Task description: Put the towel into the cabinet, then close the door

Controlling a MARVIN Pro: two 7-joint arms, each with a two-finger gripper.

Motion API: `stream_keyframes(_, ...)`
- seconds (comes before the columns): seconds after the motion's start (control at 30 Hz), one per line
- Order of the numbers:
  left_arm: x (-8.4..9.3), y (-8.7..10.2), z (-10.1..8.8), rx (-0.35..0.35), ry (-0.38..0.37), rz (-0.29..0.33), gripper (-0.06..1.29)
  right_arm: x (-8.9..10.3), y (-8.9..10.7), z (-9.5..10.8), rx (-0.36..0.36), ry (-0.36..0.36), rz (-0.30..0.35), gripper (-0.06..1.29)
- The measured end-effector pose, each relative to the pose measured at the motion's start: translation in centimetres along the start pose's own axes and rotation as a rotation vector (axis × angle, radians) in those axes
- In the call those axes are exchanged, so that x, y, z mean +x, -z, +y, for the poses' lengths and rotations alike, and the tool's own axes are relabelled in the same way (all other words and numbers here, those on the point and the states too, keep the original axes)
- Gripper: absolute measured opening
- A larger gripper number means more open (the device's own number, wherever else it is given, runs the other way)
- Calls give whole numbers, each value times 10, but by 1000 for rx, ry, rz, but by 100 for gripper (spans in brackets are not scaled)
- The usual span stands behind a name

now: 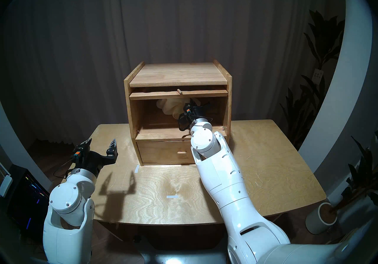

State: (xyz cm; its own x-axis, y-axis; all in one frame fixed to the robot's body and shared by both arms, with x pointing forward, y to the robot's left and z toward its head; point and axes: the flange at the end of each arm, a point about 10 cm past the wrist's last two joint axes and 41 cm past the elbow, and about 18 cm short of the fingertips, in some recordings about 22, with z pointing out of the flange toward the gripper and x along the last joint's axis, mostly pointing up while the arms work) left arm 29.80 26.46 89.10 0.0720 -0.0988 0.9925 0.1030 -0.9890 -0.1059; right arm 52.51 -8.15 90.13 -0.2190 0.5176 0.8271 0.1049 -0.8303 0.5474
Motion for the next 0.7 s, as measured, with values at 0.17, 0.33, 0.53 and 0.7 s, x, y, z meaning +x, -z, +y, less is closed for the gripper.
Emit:
stream_keyframes(0.17,0,0,0,0,0,0,126,-3,-10,1,-8,19,-12,-1)
stream_keyframes(0.33,0,0,0,0,0,0,126,-8,-21,3,-19,35,-26,-1)
stream_keyframes(0.53,0,0,0,0,0,0,126,-6,-30,6,-27,49,-18,5)
stream_keyframes(0.7,0,0,0,0,0,0,126,7,-27,9,-36,67,25,96)
